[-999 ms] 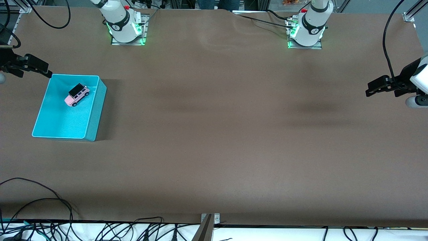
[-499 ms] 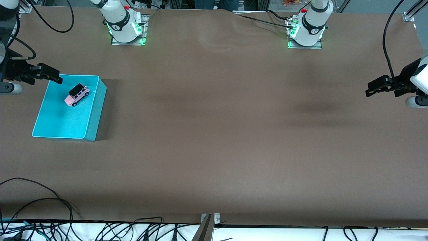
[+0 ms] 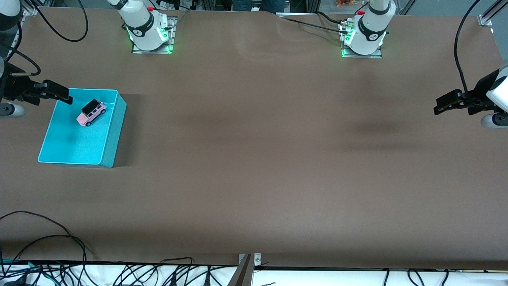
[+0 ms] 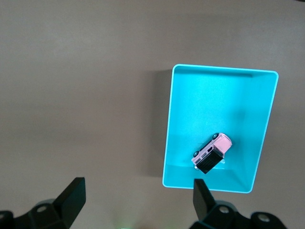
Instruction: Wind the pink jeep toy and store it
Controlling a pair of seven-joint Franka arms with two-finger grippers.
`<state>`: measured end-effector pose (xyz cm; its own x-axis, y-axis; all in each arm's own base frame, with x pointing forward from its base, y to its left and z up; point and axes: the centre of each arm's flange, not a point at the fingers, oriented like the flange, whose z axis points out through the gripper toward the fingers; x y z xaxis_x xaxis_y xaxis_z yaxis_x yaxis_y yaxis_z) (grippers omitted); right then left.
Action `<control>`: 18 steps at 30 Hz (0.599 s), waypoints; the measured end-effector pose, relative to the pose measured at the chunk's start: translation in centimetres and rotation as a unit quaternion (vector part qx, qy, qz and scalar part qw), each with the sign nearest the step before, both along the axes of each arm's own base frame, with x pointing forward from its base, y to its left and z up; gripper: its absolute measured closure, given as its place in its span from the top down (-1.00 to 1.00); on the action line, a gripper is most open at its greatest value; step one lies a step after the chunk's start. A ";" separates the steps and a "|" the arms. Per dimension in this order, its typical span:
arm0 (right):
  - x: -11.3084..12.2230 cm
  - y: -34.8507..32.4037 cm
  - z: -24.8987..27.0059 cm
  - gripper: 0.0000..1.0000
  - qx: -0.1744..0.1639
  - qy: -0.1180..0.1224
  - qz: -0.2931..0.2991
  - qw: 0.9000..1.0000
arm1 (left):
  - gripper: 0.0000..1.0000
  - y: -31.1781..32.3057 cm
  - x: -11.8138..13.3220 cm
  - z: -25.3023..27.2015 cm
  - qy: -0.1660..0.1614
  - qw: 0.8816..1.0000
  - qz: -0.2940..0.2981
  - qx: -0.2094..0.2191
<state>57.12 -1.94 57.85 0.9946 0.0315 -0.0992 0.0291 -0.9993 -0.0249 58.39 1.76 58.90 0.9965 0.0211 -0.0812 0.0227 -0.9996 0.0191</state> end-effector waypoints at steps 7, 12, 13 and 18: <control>0.0 0.0 0.0 1.00 0.000 0.000 0.000 1.000 | 1.00 0.0 0.0 0.0 0.000 1.000 0.000 0.000; 0.0 0.0 0.0 1.00 0.000 0.001 0.000 1.000 | 1.00 0.0 0.0 0.0 0.000 1.000 0.000 0.000; 0.0 -0.1 0.1 1.00 0.000 0.001 0.000 1.000 | 1.00 0.0 0.0 0.0 0.000 1.000 0.000 0.000; 0.0 -0.5 0.7 1.00 0.000 -0.004 -0.004 1.000 | 1.00 0.0 0.0 0.0 0.000 1.000 0.000 0.000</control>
